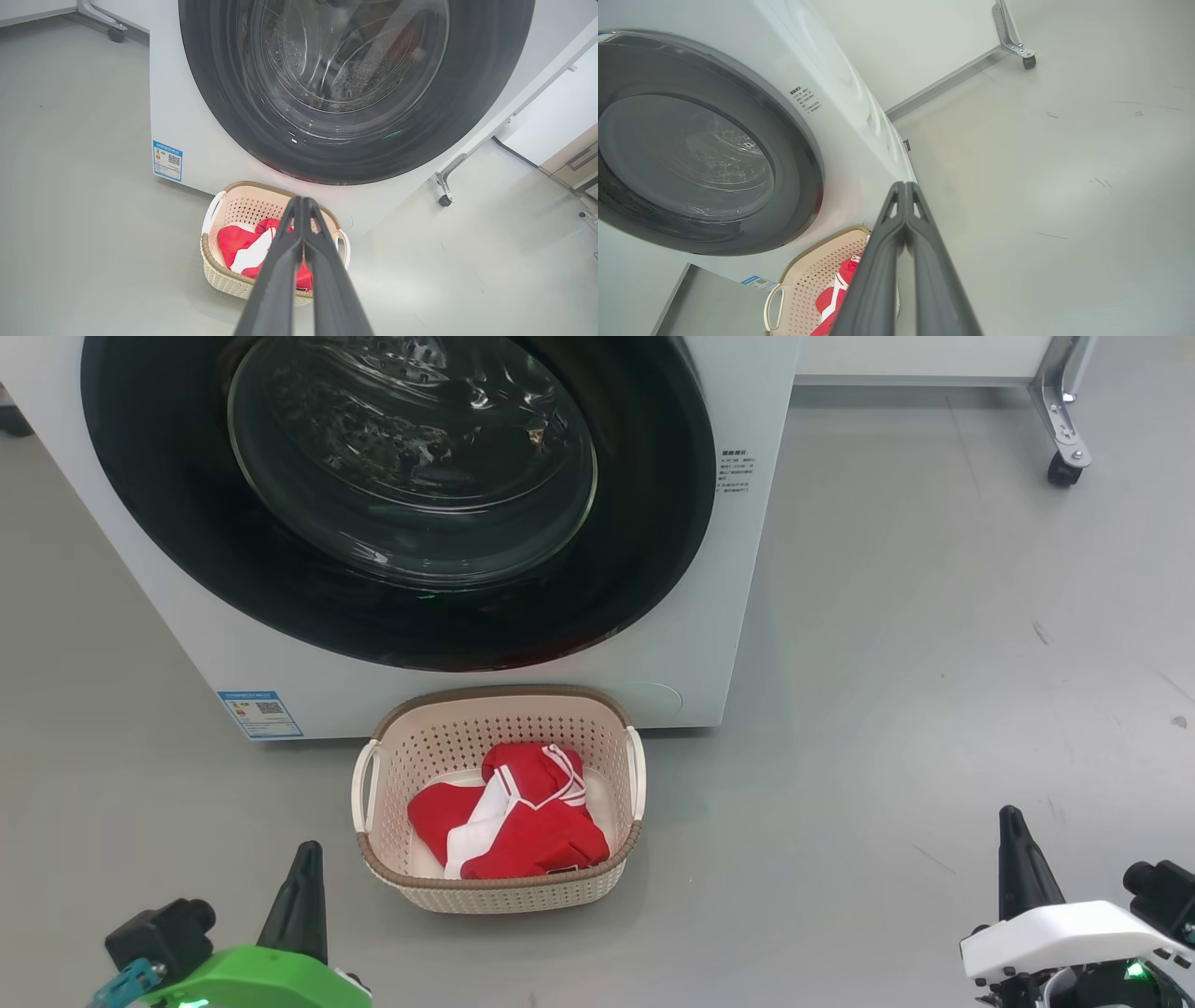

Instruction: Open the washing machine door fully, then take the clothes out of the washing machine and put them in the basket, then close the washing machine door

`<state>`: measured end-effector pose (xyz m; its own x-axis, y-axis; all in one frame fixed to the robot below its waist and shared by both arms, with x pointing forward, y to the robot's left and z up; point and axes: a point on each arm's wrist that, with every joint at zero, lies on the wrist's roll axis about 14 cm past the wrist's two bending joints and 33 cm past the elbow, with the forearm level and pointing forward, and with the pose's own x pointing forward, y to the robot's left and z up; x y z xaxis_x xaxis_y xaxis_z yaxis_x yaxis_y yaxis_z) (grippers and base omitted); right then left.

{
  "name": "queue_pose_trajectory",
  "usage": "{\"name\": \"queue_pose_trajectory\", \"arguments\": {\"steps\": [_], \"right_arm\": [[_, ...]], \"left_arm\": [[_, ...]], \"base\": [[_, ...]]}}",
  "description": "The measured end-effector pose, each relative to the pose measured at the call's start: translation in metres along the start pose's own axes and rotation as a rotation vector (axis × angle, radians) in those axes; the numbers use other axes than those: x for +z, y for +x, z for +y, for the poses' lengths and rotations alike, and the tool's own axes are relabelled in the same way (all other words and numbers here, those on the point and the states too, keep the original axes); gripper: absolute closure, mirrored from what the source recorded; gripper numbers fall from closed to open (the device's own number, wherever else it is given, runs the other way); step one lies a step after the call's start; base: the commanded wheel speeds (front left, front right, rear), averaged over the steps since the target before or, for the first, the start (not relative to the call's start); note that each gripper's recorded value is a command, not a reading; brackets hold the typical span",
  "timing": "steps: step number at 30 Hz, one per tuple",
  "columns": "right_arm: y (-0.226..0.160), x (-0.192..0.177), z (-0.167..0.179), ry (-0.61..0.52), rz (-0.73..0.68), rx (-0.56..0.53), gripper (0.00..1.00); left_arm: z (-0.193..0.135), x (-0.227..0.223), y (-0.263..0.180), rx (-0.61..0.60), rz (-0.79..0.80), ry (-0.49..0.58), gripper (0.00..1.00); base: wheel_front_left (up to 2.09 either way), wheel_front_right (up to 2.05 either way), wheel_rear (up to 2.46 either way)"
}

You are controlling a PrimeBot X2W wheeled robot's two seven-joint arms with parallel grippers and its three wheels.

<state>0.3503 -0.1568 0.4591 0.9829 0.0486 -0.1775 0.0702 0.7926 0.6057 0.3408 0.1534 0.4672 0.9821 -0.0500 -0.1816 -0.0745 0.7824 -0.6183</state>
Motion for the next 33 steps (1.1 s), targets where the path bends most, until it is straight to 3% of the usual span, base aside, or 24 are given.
{"name": "queue_pose_trajectory", "arguments": {"steps": [33], "right_arm": [[0.008,0.017,-0.015,0.434,-0.016,-0.020,1.00]], "left_arm": [[0.012,0.007,0.011,0.001,0.015,-0.424,1.00]], "base": [[0.00,0.00,0.00]]}}
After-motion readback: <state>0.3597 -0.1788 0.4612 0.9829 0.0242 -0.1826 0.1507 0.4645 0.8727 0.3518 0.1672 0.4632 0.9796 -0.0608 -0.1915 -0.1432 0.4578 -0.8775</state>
